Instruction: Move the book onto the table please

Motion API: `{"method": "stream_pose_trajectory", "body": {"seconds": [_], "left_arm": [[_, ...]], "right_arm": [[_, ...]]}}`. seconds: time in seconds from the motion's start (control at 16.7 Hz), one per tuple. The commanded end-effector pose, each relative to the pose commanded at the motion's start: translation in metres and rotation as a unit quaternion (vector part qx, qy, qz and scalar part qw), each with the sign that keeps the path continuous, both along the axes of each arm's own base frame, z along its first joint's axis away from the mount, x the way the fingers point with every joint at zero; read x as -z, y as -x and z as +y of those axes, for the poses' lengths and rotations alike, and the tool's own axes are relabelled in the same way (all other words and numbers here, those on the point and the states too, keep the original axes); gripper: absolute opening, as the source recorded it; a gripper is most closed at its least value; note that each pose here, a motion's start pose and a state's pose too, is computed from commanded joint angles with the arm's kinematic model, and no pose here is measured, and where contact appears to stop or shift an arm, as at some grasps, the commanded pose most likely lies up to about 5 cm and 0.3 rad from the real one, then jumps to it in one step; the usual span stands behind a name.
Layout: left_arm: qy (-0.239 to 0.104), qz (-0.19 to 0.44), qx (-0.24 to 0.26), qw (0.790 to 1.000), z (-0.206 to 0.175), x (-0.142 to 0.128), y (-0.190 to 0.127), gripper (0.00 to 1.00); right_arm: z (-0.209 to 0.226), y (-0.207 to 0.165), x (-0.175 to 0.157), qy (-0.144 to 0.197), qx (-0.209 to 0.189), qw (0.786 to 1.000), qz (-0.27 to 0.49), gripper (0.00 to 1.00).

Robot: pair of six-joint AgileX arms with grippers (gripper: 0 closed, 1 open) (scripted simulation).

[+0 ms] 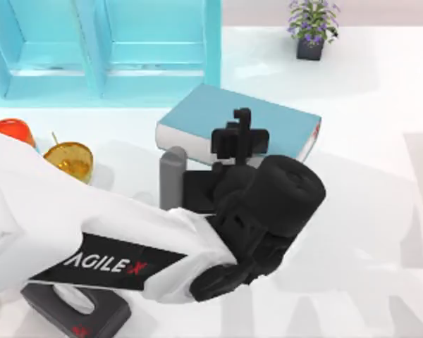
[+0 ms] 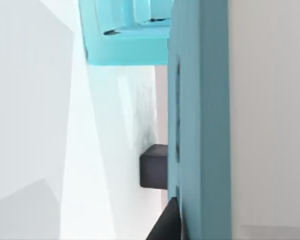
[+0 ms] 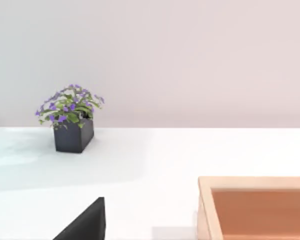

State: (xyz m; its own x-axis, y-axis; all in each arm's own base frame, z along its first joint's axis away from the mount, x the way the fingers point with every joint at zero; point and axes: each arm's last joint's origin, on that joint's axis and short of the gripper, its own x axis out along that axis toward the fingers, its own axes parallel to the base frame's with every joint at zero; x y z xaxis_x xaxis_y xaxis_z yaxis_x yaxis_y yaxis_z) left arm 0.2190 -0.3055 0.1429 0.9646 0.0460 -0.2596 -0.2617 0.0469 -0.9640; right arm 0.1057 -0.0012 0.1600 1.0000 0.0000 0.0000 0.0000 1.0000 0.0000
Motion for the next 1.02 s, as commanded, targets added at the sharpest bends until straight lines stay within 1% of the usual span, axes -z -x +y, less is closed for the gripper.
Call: {"method": "stream_pose_trajectory", "body": {"seconds": [0.12, 0.18, 0.42, 0.48, 0.84, 1.02], "left_arm": [[0.022, 0.000, 0.009, 1.000, -0.012, 0.008, 0.007, 0.00], [0.027, 0.000, 0.011, 1.000, -0.015, 0.010, 0.009, 0.00], [0.027, 0.000, 0.011, 1.000, -0.015, 0.010, 0.009, 0.00], [0.021, 0.004, 0.011, 1.000, -0.013, 0.012, 0.008, 0.00], [0.027, 0.000, 0.011, 1.000, -0.015, 0.009, 0.014, 0.00], [0.023, 0.003, 0.010, 1.000, -0.014, 0.015, 0.012, 0.00]], "right_arm": [[0.000, 0.000, 0.000, 0.000, 0.000, 1.000, 0.000, 1.00], [0.000, 0.000, 0.000, 0.000, 0.000, 1.000, 0.000, 1.00], [0.000, 0.000, 0.000, 0.000, 0.000, 1.000, 0.000, 1.00], [0.000, 0.000, 0.000, 0.000, 0.000, 1.000, 0.000, 1.00], [0.000, 0.000, 0.000, 0.000, 0.000, 1.000, 0.000, 1.00], [0.000, 0.000, 0.000, 0.000, 0.000, 1.000, 0.000, 1.00]]}}
